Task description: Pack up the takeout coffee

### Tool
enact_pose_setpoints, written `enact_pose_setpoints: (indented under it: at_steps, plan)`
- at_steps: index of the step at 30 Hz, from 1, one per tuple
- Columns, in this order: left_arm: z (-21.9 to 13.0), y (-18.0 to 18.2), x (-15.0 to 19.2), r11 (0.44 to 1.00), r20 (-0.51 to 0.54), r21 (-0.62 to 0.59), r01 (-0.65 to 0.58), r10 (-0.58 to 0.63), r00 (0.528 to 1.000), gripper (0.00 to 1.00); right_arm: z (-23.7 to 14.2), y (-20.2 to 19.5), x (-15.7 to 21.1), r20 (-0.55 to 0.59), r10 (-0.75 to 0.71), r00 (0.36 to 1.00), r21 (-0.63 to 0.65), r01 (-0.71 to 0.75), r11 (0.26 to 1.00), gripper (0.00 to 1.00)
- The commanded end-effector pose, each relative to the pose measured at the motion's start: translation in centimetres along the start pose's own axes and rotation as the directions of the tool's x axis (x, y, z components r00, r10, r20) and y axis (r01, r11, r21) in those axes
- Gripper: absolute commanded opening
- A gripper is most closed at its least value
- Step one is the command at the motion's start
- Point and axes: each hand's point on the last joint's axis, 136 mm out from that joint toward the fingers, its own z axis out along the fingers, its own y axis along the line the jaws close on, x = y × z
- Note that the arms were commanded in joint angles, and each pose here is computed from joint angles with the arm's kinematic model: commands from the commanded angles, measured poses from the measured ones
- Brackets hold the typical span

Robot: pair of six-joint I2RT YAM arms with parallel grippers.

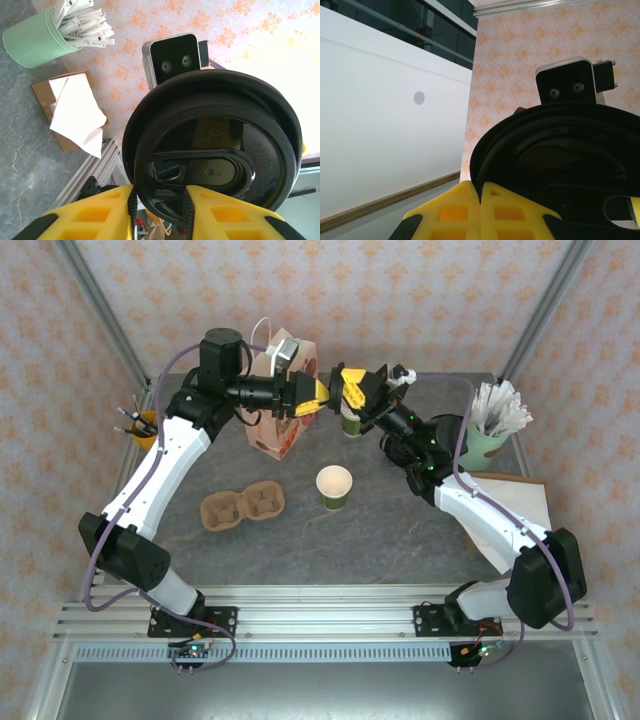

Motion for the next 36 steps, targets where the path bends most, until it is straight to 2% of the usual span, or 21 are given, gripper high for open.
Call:
enact_pose_setpoints:
  at_steps: [1,12,26,36]
  plan:
    - [0.3,-0.9,-0.1,0.999,0.0,0.028,-0.044,0.044,0.999,0.29,0.0,1.9,1.3,-0.044,-0.029,0.999,-0.079,0.025,0.997,0.0]
    - [0.2,-0.8,-0.2,0.999,0.013,0.022,-0.04,0.04,0.999,0.26,-0.2,2.1,1.3,-0.033,-0.03,0.999,-0.089,0.027,0.996,0.0]
    - [-0.2,-1.5,-0.4,0.998,0.056,0.022,-0.053,0.052,0.997,0.15,-1.1,1.1,0.9,0.002,-0.028,1.0,-0.079,0.028,0.996,0.0]
    - [-0.3,-0.1,0.1,0.999,0.063,-0.02,-0.034,0.035,0.997,0.07,-2.1,-0.6,0.5,0.035,-0.032,0.999,-0.031,0.033,0.999,0.0]
